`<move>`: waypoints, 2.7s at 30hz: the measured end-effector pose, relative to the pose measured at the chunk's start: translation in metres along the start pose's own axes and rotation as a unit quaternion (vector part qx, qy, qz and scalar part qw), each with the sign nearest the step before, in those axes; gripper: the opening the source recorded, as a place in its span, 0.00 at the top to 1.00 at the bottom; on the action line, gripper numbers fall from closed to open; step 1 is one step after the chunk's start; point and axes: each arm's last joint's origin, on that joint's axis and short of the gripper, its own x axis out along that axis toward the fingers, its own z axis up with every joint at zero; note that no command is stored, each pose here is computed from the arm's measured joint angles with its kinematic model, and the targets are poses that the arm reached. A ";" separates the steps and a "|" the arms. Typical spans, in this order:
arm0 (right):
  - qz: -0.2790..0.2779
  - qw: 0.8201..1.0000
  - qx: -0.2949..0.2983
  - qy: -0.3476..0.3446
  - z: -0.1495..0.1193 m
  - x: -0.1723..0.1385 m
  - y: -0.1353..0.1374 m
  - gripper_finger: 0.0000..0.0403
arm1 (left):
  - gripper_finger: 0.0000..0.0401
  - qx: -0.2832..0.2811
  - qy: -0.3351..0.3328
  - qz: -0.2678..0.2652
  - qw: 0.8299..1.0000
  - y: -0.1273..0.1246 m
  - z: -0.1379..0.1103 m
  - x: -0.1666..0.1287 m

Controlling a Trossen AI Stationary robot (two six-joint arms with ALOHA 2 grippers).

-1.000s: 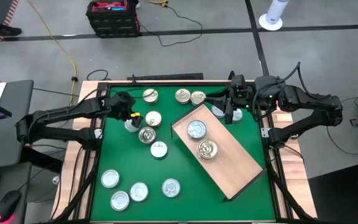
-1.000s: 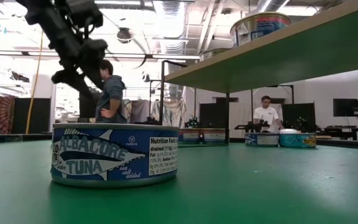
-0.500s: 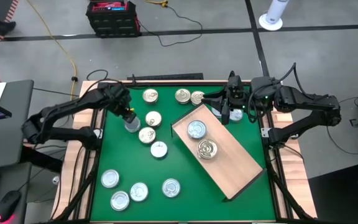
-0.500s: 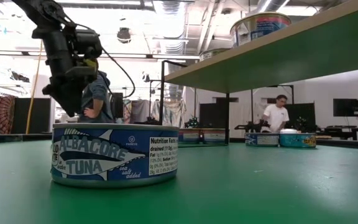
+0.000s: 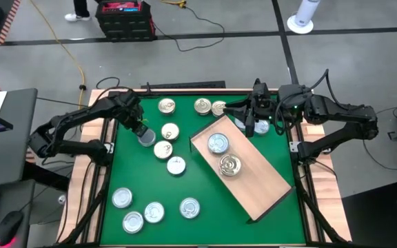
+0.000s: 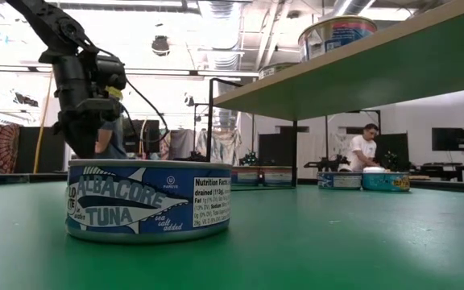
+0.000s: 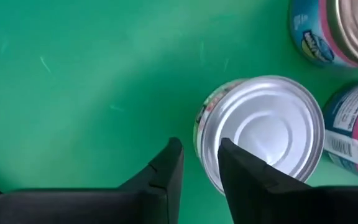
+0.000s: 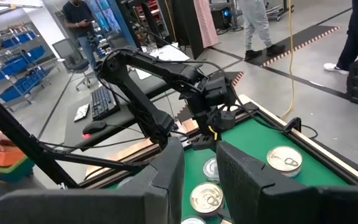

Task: Stack canned seafood by type on shelf
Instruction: Put the light green tuna can on the shelf

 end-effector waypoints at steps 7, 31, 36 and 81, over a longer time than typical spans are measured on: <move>0.006 1.000 0.001 -0.015 0.003 0.000 0.001 0.70 | 0.81 0.007 -0.007 -0.001 1.000 0.000 0.001 0.001; 0.004 1.000 -0.006 -0.012 0.001 0.004 0.002 0.70 | 0.85 0.117 0.019 -0.009 0.993 -0.061 -0.015 0.005; 0.004 1.000 -0.007 -0.010 0.001 0.004 0.002 0.70 | 0.85 0.193 0.016 0.006 0.981 -0.089 -0.029 0.005; 0.021 1.000 -0.003 -0.012 0.001 0.003 0.007 0.70 | 0.95 0.297 0.110 0.173 0.933 -0.134 -0.052 0.046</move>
